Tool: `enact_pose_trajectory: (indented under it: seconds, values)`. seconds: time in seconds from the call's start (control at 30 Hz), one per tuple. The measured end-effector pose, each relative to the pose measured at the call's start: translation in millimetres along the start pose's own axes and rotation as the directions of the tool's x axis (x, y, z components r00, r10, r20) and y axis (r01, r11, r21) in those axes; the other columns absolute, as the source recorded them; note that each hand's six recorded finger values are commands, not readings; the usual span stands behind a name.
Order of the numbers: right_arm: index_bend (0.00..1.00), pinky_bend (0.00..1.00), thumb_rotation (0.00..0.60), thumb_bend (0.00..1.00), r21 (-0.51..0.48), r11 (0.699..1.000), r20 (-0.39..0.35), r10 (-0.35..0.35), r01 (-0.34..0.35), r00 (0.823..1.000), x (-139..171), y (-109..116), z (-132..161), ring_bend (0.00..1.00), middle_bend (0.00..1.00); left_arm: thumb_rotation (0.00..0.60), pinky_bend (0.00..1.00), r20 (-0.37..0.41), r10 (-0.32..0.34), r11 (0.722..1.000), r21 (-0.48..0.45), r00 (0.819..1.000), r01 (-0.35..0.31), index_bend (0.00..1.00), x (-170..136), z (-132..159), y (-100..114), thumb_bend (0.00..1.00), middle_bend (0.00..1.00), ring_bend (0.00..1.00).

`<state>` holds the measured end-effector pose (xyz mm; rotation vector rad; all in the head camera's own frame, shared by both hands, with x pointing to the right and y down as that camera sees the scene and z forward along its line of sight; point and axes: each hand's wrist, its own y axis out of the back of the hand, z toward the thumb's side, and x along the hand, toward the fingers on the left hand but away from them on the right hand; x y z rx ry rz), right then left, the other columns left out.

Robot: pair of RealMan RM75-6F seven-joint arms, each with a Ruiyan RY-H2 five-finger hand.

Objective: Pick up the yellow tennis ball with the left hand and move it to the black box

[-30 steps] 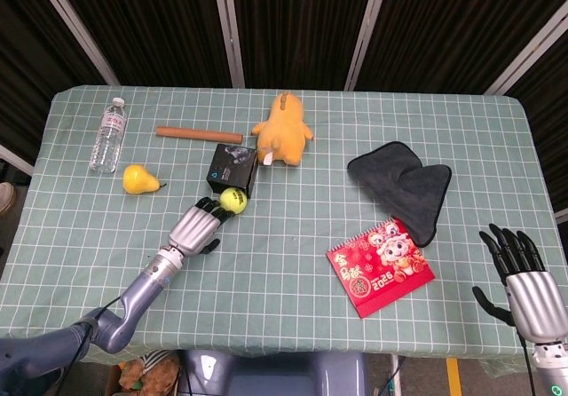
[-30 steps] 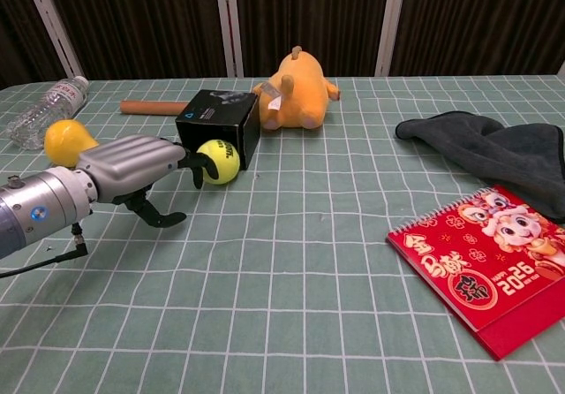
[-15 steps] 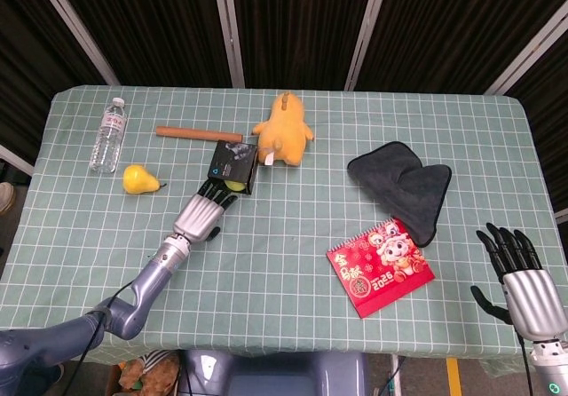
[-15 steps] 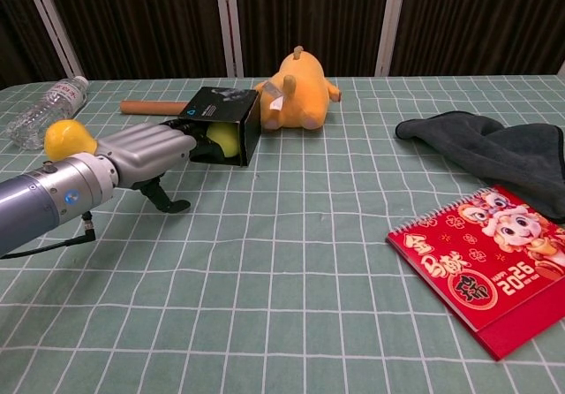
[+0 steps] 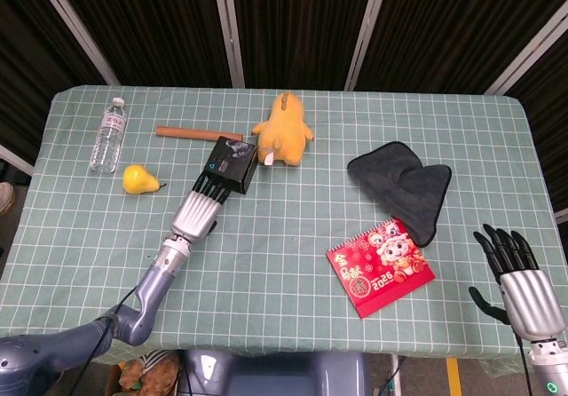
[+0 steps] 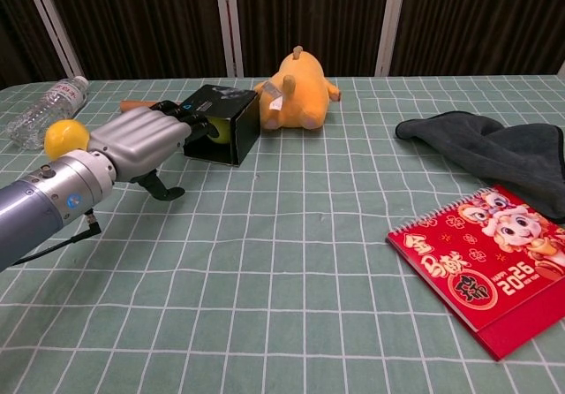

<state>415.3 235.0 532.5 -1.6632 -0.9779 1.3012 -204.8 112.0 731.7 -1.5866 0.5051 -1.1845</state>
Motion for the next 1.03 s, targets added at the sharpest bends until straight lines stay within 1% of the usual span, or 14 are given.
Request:
enact_pose_trajectory:
  seconds: [0.13, 0.17, 0.27, 0.4, 0.47, 0.57, 0.67, 0.77, 0.8, 0.87, 0.9, 0.97, 1.03]
  values:
    - [0.00, 0.00, 0.600, 0.33, -0.001, 1.000, -0.003, -0.002, 0.002, 1.000, 0.8, -0.1, 0.7, 0.00, 0.00, 0.600, 0.00, 0.020, 0.000, 1.000, -0.022, 1.000, 0.001, 0.12, -9.8, 1.9, 4.0, 0.22, 0.14, 0.00]
    - [0.00, 0.00, 0.600, 0.33, -0.002, 1.000, -0.005, -0.003, 0.003, 1.000, 0.1, 0.4, 1.3, 0.00, 0.00, 0.600, 0.00, 0.026, -0.003, 1.000, -0.028, 1.000, 0.003, 0.12, -12.9, 1.8, 4.9, 0.22, 0.14, 0.00]
    - [0.00, 0.00, 0.600, 0.33, -0.003, 1.000, -0.011, -0.004, 0.004, 1.000, 0.4, 1.2, 2.4, 0.00, 0.00, 0.600, 0.00, 0.042, -0.021, 0.998, -0.053, 0.999, 0.024, 0.12, -24.9, 0.4, 7.4, 0.21, 0.09, 0.00]
    - [0.00, 0.00, 0.600, 0.33, -0.007, 1.000, -0.024, -0.009, 0.009, 1.000, 1.7, 2.9, 5.6, 0.00, 0.00, 0.600, 0.00, 0.061, -0.058, 0.994, -0.088, 0.996, 0.063, 0.09, -45.6, -7.0, 11.8, 0.16, 0.08, 0.00]
    - [0.00, 0.00, 0.600, 0.33, -0.007, 1.000, -0.032, -0.012, 0.012, 0.999, 2.4, 3.5, 8.2, 0.00, 0.00, 0.600, 0.00, 0.062, -0.062, 0.993, -0.092, 0.996, 0.067, 0.05, -57.2, -15.2, 16.5, 0.12, 0.05, 0.00]
    - [0.00, 0.00, 0.600, 0.33, -0.002, 1.000, -0.033, -0.014, 0.014, 0.999, 5.0, 3.2, 9.3, 0.00, 0.00, 0.600, 0.00, 0.054, -0.048, 0.993, -0.101, 0.997, 0.053, 0.00, -82.5, -32.7, 28.9, 0.06, 0.00, 0.00]
    - [0.00, 0.00, 0.600, 0.33, 0.003, 1.000, -0.026, -0.019, 0.019, 0.999, 4.8, 3.8, 7.8, 0.00, 0.00, 0.600, 0.00, 0.032, -0.014, 0.993, -0.116, 0.999, 0.017, 0.00, -116.3, -53.4, 42.7, 0.04, 0.00, 0.00]
    - [0.00, 0.00, 0.600, 0.33, 0.015, 0.999, -0.013, -0.031, 0.032, 0.999, 4.2, 5.8, 5.2, 0.00, 0.00, 0.600, 0.00, -0.015, 0.034, 0.990, -0.133, 0.999, -0.036, 0.00, -154.7, -76.1, 55.3, 0.04, 0.00, 0.00]
    - [0.00, 0.00, 0.600, 0.33, 0.017, 0.999, -0.009, -0.035, 0.036, 0.999, 4.2, 6.4, 4.6, 0.00, 0.00, 0.600, 0.00, -0.042, 0.057, 0.988, -0.143, 0.997, -0.063, 0.00, -170.6, -85.1, 59.9, 0.04, 0.00, 0.00]
    - [0.00, 0.00, 0.600, 0.33, 0.017, 0.999, -0.004, -0.039, 0.039, 0.999, 4.6, 6.9, 4.6, 0.00, 0.00, 0.600, 0.00, -0.090, 0.095, 0.981, -0.161, 0.991, -0.108, 0.00, -194.7, -98.0, 66.1, 0.04, 0.00, 0.00]
    - [0.00, 0.00, 0.600, 0.33, 0.015, 0.999, -0.004, -0.038, 0.038, 0.999, 5.0, 6.9, 4.8, 0.00, 0.00, 0.600, 0.00, -0.123, 0.120, 0.974, -0.177, 0.985, -0.141, 0.00, -211.1, -105.9, 69.5, 0.04, 0.00, 0.00]
    - [0.00, 0.00, 0.600, 0.33, 0.018, 0.999, 0.000, -0.033, 0.033, 0.999, 5.9, 6.7, 4.6, 0.00, 0.00, 0.600, 0.00, -0.168, 0.155, 0.960, -0.206, 0.974, -0.188, 0.00, -233.1, -117.0, 73.3, 0.04, 0.00, 0.00]
    - [0.00, 0.00, 0.600, 0.33, 0.029, 0.999, 0.012, -0.019, 0.019, 1.000, 7.4, 5.7, 3.1, 0.00, 0.00, 0.600, 0.00, -0.206, 0.174, 0.944, -0.243, 0.963, -0.223, 0.00, -253.5, -128.7, 73.0, 0.04, 0.00, 0.00]
